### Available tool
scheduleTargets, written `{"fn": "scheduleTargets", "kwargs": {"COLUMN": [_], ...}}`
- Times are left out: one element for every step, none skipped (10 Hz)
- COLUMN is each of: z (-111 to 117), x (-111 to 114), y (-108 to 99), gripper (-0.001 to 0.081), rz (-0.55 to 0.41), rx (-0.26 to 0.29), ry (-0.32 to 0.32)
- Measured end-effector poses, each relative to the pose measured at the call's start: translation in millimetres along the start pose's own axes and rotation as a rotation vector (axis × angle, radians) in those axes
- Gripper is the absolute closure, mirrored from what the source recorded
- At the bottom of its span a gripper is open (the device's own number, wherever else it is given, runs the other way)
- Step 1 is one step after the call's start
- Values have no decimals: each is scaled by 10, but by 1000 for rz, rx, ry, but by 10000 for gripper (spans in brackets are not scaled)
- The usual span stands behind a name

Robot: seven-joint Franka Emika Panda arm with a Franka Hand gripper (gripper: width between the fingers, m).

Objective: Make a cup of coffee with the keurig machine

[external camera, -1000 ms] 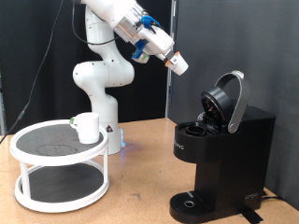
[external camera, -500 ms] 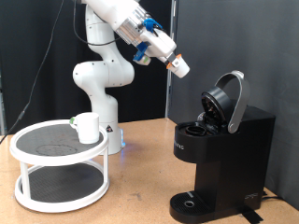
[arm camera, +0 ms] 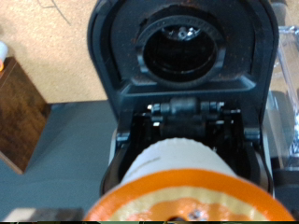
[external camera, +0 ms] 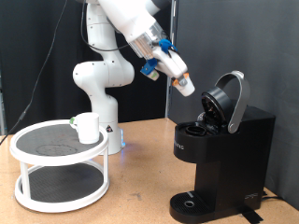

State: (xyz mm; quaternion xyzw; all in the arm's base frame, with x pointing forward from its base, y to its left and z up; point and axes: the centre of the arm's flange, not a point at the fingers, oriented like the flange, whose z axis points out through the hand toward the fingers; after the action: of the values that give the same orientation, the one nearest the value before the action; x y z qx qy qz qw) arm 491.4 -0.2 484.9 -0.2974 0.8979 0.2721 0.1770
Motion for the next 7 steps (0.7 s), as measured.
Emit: {"fn": "scheduleTargets", "kwargs": {"z": [95,203,300,398,493,584,663], "x": [9,27,45,67,90,111,131], "y": [-15,-34,-52,-74,-97,-124,-141], "gripper": [427,427,427,427,427,427,427], "rz": [-3,-3,-2,1,5,9,12], "rx": [11,24,38,45,49,56,60], "ry": [16,29,38,48,57,65,73]}}
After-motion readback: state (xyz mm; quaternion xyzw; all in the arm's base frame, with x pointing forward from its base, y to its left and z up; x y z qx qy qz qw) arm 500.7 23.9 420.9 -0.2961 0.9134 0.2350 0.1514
